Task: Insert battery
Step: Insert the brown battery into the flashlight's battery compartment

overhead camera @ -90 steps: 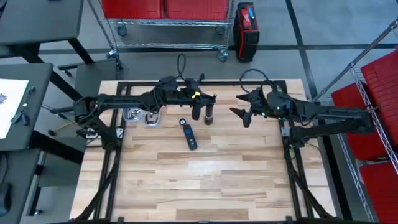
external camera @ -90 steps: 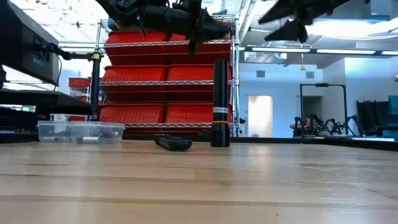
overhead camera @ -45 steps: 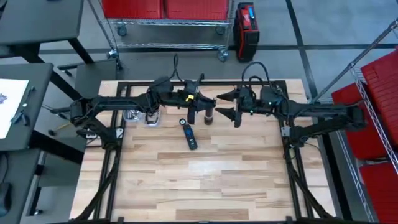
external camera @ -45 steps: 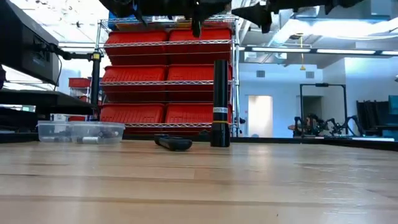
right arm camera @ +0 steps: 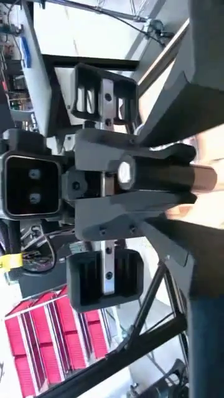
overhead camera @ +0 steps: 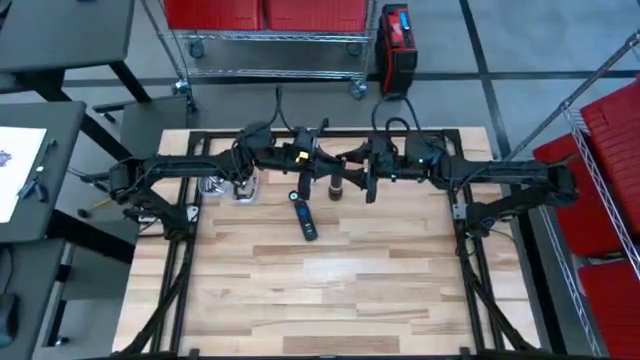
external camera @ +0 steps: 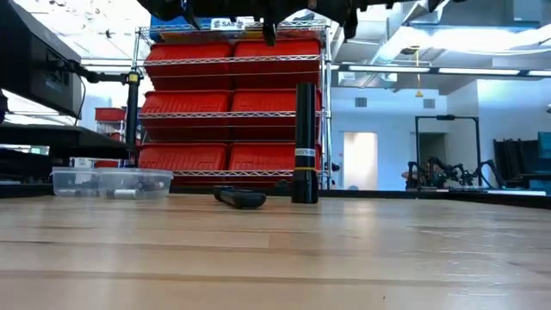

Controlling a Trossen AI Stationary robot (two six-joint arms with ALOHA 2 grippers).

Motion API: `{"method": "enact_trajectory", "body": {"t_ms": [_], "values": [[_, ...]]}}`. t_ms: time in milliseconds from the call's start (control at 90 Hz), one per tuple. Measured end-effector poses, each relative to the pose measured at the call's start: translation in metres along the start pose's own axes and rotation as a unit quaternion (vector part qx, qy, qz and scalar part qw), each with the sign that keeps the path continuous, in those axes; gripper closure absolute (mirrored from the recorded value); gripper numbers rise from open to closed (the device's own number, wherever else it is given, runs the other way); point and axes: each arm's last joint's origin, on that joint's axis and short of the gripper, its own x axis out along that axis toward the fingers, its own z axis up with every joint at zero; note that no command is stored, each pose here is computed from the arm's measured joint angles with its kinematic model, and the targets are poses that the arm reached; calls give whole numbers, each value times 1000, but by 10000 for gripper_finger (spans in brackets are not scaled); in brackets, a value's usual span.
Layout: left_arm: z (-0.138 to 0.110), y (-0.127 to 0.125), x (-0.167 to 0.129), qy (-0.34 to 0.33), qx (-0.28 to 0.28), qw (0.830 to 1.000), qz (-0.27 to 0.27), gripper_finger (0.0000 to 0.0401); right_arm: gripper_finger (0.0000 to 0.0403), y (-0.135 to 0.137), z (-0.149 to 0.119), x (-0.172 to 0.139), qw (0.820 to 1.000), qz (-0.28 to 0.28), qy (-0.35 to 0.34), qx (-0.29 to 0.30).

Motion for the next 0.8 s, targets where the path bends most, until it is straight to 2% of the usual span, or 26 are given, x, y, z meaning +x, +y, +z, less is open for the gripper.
{"method": "enact_trajectory", "body": {"t_ms": [167, 278, 378, 611, 711, 800], "values": [[3, -1, -1, -5, 2, 1000, -1, 388, 305, 1, 2, -2, 1000, 2, -3, -3], [4, -2, -2, -6, 5, 1000, 1, 389, 318, 1, 4, -3, 1000, 3, -8, -5], [4, -2, -2, -6, 3, 1000, 0, 389, 299, 2, 5, -3, 1000, 4, -10, -5], [3, -2, -2, -1, 1, 1000, -4, 388, 209, 2, 5, -4, 1000, 7, -11, -6], [3, -2, -2, -1, 1, 1000, -4, 387, 200, 2, 5, -4, 1000, 7, -11, -7], [3, -2, -2, -1, 0, 1000, -4, 387, 209, 2, 6, -4, 1000, 7, -14, -10]]}}
